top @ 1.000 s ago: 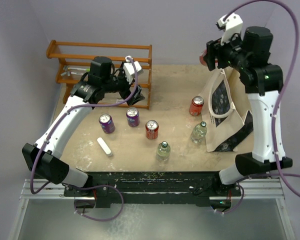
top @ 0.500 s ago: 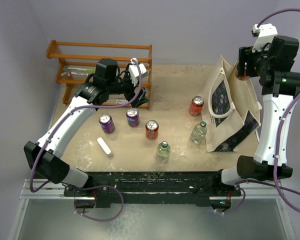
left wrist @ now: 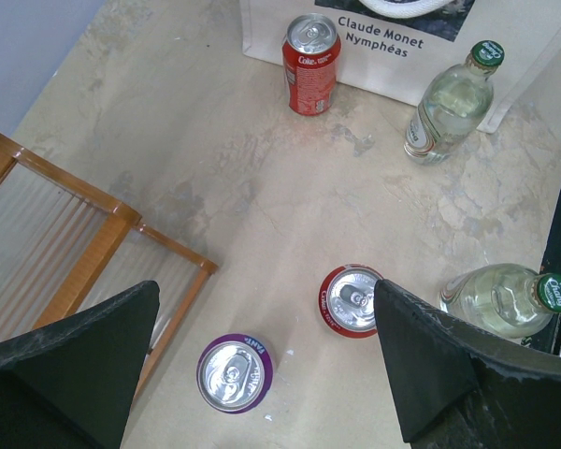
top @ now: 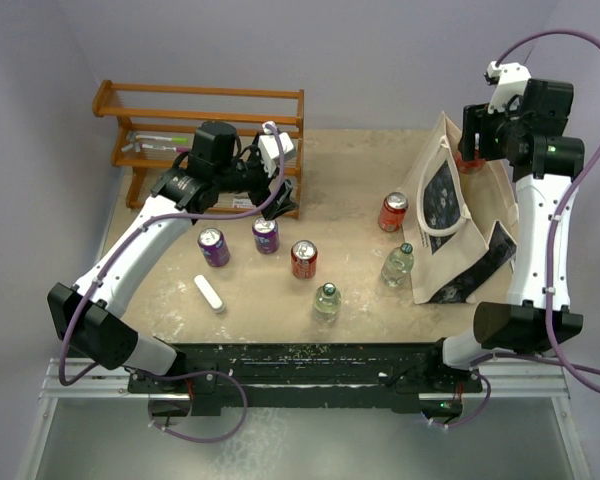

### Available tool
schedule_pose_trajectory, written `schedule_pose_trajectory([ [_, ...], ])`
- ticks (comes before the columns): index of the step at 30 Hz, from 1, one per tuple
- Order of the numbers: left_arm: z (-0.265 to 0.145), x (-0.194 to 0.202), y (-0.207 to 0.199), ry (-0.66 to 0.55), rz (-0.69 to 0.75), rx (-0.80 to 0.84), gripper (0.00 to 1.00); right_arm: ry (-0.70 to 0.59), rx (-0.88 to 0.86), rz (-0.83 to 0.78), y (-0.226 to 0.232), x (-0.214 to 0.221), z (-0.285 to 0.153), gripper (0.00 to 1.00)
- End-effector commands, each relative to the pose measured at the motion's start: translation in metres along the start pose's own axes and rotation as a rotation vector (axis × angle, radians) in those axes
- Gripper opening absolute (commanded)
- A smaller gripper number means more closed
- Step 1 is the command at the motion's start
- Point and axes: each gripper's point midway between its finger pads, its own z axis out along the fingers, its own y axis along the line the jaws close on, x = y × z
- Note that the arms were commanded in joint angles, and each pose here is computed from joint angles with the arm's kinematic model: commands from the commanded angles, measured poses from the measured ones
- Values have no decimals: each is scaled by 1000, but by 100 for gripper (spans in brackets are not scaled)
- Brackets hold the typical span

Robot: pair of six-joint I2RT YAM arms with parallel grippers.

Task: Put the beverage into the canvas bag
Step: Place the drink in the canvas bag.

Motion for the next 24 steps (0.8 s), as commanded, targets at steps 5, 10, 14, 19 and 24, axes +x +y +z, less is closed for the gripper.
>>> schedule_pose_trajectory([
  [5,-8,-15,-5,-57,45,-3,99,-102,-39,3,1,-20,23,0],
  [10,-2,-12,-7,-52,44,12,99,-90,-94,45,10,-10,41,0],
  [14,5,-13,-13,-48,48,34,99,-63,-145,92,20,3,56,0],
  [19,18,-19,-22,-44,55,71,99,-56,-147,126,22,11,72,0],
  [24,31,-19,-33,-42,50,121,99,-61,-109,132,14,12,84,0],
])
